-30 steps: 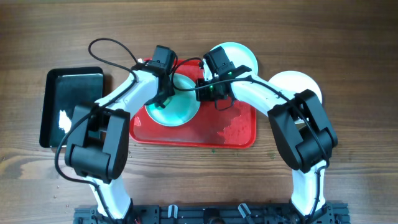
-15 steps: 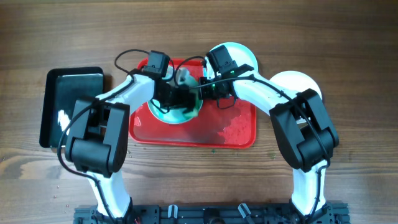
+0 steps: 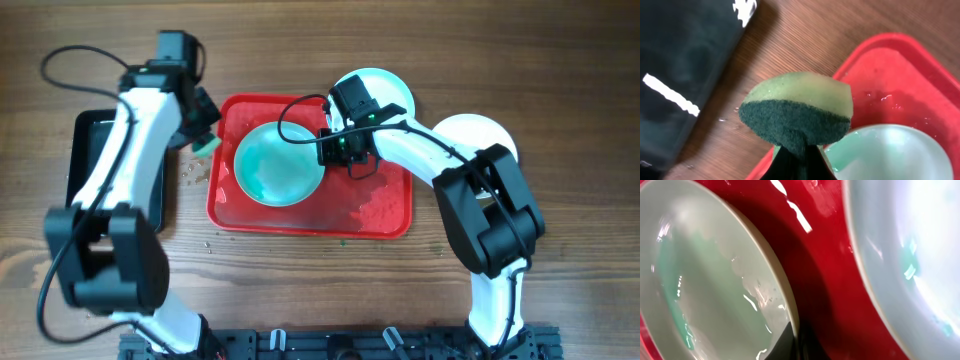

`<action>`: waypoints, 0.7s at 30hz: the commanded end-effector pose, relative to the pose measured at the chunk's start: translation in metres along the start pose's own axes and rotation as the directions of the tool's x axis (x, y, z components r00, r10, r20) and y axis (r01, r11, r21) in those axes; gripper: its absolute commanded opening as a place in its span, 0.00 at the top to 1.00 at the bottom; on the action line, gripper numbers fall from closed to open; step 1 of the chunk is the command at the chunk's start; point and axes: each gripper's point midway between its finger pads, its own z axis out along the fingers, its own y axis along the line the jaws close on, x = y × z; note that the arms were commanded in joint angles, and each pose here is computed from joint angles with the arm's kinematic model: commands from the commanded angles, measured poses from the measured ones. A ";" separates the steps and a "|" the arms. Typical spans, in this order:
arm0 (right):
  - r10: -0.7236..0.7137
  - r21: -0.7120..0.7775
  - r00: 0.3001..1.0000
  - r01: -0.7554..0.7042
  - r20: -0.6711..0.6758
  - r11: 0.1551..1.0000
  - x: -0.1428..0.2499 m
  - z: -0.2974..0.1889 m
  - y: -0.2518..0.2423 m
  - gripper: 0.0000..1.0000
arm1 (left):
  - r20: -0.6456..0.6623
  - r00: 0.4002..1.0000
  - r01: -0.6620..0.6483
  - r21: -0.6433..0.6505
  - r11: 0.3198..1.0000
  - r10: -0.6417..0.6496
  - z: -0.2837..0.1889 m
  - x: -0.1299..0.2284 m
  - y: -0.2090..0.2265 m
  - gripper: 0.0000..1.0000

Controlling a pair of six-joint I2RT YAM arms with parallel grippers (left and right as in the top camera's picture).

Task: Clean dirty plates on tray and stack at the side
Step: 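Lift the plate with right gripper and stack it on the right plate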

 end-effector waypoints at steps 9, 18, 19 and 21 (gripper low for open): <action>-0.422 0.656 0.855 0.135 0.302 0.743 -0.026 -0.148 0.007 0.95 | -0.045 0.994 0.104 0.078 0.991 -0.101 -0.016 -0.028 0.062 0.96; -0.758 0.966 0.604 -0.087 0.247 0.245 -0.013 -0.230 0.058 0.96 | -0.027 0.991 0.130 0.078 0.988 -0.129 -0.015 -0.036 0.069 0.96; -0.766 0.967 0.594 -0.099 0.247 0.235 -0.011 -0.233 0.061 0.96 | -0.027 0.991 0.131 0.078 0.988 -0.129 -0.015 -0.036 0.069 0.96; -0.793 0.966 0.551 -0.172 0.259 0.196 -0.005 -0.246 0.074 0.96 | -0.027 0.991 0.130 0.078 0.988 -0.129 -0.015 -0.036 0.069 0.96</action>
